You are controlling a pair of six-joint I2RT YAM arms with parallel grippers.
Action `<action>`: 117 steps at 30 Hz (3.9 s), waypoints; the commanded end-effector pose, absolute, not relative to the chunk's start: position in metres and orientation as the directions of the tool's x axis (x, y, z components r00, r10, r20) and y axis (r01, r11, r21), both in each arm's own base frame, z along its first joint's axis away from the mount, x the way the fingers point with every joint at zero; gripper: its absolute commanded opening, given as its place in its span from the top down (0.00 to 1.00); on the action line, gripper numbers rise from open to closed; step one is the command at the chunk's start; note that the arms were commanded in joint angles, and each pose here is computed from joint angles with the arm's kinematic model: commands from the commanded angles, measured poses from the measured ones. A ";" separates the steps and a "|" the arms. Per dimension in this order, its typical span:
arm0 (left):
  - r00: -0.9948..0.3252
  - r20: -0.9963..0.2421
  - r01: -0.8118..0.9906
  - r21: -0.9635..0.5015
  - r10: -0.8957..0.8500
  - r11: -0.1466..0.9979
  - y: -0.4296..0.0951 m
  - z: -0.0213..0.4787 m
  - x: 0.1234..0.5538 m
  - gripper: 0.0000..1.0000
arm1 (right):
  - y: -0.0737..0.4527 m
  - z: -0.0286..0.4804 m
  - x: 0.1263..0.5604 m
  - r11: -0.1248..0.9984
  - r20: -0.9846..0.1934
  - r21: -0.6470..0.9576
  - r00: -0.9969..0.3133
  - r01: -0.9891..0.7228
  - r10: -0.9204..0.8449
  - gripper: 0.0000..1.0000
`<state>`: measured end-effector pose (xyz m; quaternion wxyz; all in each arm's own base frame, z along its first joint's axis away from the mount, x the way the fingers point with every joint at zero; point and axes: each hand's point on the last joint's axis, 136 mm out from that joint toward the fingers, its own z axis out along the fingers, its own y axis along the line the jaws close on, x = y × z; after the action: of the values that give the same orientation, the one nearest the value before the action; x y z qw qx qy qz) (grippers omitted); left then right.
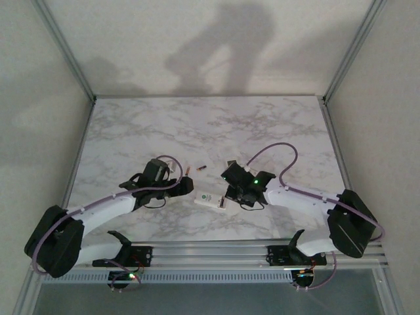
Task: Load the batteries into the remote control
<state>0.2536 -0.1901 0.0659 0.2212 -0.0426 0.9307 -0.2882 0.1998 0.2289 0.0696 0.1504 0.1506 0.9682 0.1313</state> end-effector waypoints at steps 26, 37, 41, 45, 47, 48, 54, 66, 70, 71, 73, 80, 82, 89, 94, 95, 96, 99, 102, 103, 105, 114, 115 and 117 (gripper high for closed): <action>-0.894 -0.399 0.080 -0.592 -0.205 0.802 -0.201 0.075 0.258 0.01 | 0.261 0.029 0.188 0.930 -0.154 0.261 -0.940 0.258 0.304 0.89; -0.896 -0.396 0.079 -0.588 -0.202 0.805 -0.201 0.073 0.258 0.01 | 0.266 0.045 0.192 0.950 -0.191 0.259 -0.955 0.173 0.226 0.80; -0.895 -0.398 0.079 -0.589 -0.203 0.804 -0.201 0.074 0.258 0.01 | 0.258 0.047 0.195 0.962 -0.219 0.223 -0.953 0.160 0.209 0.79; -0.895 -0.398 0.081 -0.588 -0.202 0.805 -0.201 0.074 0.258 0.01 | 0.255 0.043 0.194 0.969 -0.222 0.193 -0.955 0.153 0.195 0.79; -0.894 -0.399 0.079 -0.587 -0.202 0.806 -0.201 0.074 0.258 0.01 | 0.254 0.040 0.194 0.971 -0.223 0.184 -0.956 0.150 0.190 0.79; -0.894 -0.400 0.081 -0.587 -0.202 0.805 -0.201 0.074 0.258 0.01 | 0.253 0.039 0.194 0.973 -0.223 0.177 -0.956 0.150 0.188 0.79; -0.896 -0.396 0.080 -0.587 -0.200 0.805 -0.201 0.073 0.258 0.01 | 0.254 0.038 0.198 0.976 -0.239 0.172 -0.956 0.134 0.173 0.82; -0.899 -0.393 0.083 -0.588 -0.194 0.805 -0.203 0.071 0.256 0.01 | 0.257 0.027 0.199 0.980 -0.227 0.152 -0.960 0.130 0.163 0.86; -0.900 -0.393 0.085 -0.587 -0.191 0.805 -0.203 0.070 0.255 0.01 | 0.257 0.021 0.194 0.979 -0.203 0.154 -0.965 0.136 0.166 0.87; -0.899 -0.393 0.086 -0.587 -0.191 0.805 -0.204 0.070 0.255 0.01 | 0.256 0.020 0.193 0.978 -0.197 0.156 -0.966 0.140 0.169 0.88; -0.900 -0.392 0.087 -0.589 -0.190 0.804 -0.204 0.070 0.254 0.01 | 0.258 0.017 0.187 0.974 -0.171 0.169 -0.968 0.153 0.182 0.89; -0.902 -0.387 0.085 -0.592 -0.191 0.801 -0.206 0.068 0.253 0.01 | 0.266 0.024 0.174 0.967 -0.122 0.208 -0.977 0.146 0.174 0.89; -0.906 -0.381 0.087 -0.595 -0.185 0.799 -0.207 0.066 0.251 0.01 | 0.267 0.033 0.178 0.966 -0.141 0.218 -0.975 0.139 0.172 0.88; -0.917 -0.366 0.098 -0.589 -0.157 0.802 -0.214 0.060 0.246 0.01 | 0.260 0.067 0.199 0.971 -0.228 0.206 -0.959 0.120 0.167 0.82; -0.917 -0.368 0.101 -0.590 -0.156 0.801 -0.216 0.061 0.246 0.01 | 0.256 0.070 0.208 0.969 -0.243 0.213 -0.954 0.125 0.177 0.82; -0.916 -0.369 0.101 -0.590 -0.156 0.801 -0.216 0.061 0.247 0.01 | 0.257 0.069 0.209 0.970 -0.242 0.211 -0.954 0.124 0.175 0.82; -0.916 -0.369 0.103 -0.589 -0.154 0.802 -0.216 0.061 0.247 0.01 | 0.257 0.068 0.209 0.970 -0.240 0.208 -0.955 0.124 0.174 0.82; -0.918 -0.367 0.103 -0.586 -0.151 0.803 -0.217 0.060 0.246 0.01 | 0.262 0.060 0.207 0.968 -0.214 0.215 -0.961 0.130 0.176 0.83; -0.917 -0.370 0.103 -0.585 -0.152 0.804 -0.217 0.061 0.247 0.01 | 0.267 0.051 0.202 0.961 -0.177 0.238 -0.967 0.140 0.185 0.84; -0.917 -0.370 0.102 -0.585 -0.152 0.804 -0.217 0.060 0.247 0.01 | 0.268 0.047 0.200 0.961 -0.167 0.237 -0.969 0.143 0.185 0.85; -0.917 -0.369 0.103 -0.585 -0.152 0.805 -0.217 0.060 0.248 0.01 | 0.269 0.041 0.197 0.963 -0.151 0.229 -0.972 0.143 0.180 0.85; -0.917 -0.369 0.102 -0.581 -0.150 0.807 -0.217 0.060 0.248 0.01 | 0.269 0.016 0.186 0.978 -0.119 0.164 -0.982 0.128 0.148 0.86; -0.918 -0.368 0.101 -0.581 -0.150 0.807 -0.217 0.059 0.248 0.01 | 0.269 0.012 0.184 0.980 -0.113 0.155 -0.983 0.126 0.144 0.86; -0.918 -0.367 0.101 -0.580 -0.149 0.808 -0.217 0.058 0.248 0.01 | 0.267 0.006 0.182 0.983 -0.106 0.137 -0.984 0.125 0.140 0.86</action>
<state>0.2455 -0.2127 0.0554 0.1969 -0.0172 0.9309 -0.3073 0.1953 0.2721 0.0274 0.0817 0.0707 0.9900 0.0903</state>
